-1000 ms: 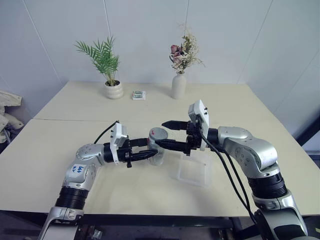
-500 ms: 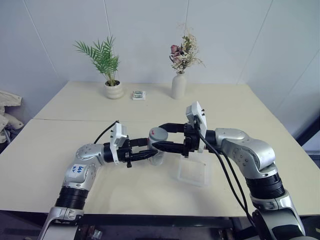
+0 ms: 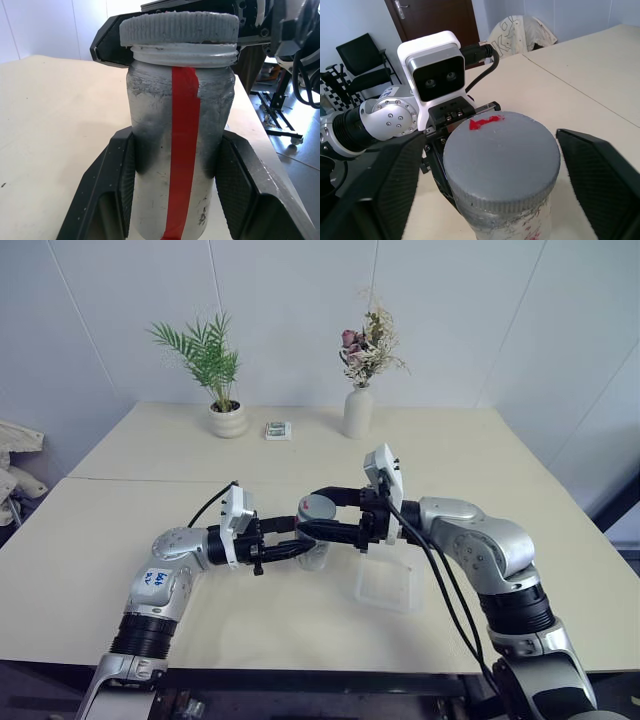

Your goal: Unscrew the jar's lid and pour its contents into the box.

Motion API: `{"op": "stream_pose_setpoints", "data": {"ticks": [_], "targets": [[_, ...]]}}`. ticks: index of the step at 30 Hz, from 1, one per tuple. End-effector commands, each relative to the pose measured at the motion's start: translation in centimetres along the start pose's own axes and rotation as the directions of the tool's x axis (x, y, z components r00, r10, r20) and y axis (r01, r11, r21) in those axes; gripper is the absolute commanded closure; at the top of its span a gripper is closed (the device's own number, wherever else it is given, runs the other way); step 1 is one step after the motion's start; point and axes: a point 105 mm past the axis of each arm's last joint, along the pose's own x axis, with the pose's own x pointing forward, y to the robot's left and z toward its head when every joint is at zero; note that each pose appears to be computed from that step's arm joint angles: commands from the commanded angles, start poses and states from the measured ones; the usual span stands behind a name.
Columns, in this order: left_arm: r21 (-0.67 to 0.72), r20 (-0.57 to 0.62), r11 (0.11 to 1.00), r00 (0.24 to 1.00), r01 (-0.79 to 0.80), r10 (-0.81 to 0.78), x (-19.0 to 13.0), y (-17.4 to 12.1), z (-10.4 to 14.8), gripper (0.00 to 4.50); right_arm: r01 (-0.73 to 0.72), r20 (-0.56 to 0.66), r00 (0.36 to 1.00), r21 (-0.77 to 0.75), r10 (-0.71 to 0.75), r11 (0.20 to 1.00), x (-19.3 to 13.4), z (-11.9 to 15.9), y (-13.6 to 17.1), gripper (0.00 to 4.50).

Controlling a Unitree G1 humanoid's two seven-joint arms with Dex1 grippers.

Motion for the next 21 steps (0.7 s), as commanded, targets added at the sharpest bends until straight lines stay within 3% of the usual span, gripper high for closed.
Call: {"op": "stream_pose_setpoints", "data": {"ticks": [1, 3, 11, 16, 21], "targets": [[0.057, 0.019, 0.998, 1.000, 0.014, -0.015, 0.2, -0.2, 1.3, 2.61, -0.027, 0.060, 0.998, -0.034, 0.029, 0.999, 0.1, 1.8, 0.5, 1.34], [0.056, 0.018, 0.998, 1.000, 0.015, -0.016, 0.2, -0.2, 1.2, 2.61, -0.031, 0.064, 0.997, -0.031, 0.033, 0.999, 0.1, 1.8, 0.6, 1.96], [0.052, 0.015, 0.999, 1.000, 0.015, -0.016, 0.0, -0.3, 1.1, 2.61, -0.091, 0.100, 0.991, -0.002, 0.091, 0.996, 0.1, 2.4, 1.7, 1.98], [0.048, 0.008, 0.999, 1.000, 0.013, -0.014, -0.1, -0.4, 0.8, 2.61, -0.152, 0.264, 0.955, 0.041, 0.137, 0.987, -0.6, 5.5, 2.6, 1.98], [0.050, 0.011, 0.999, 1.000, -0.002, 0.001, -0.4, -0.5, 0.9, 2.61, 0.076, 0.307, 0.948, 0.017, -0.078, 0.997, -4.6, 6.5, -0.4, 1.98]]}}
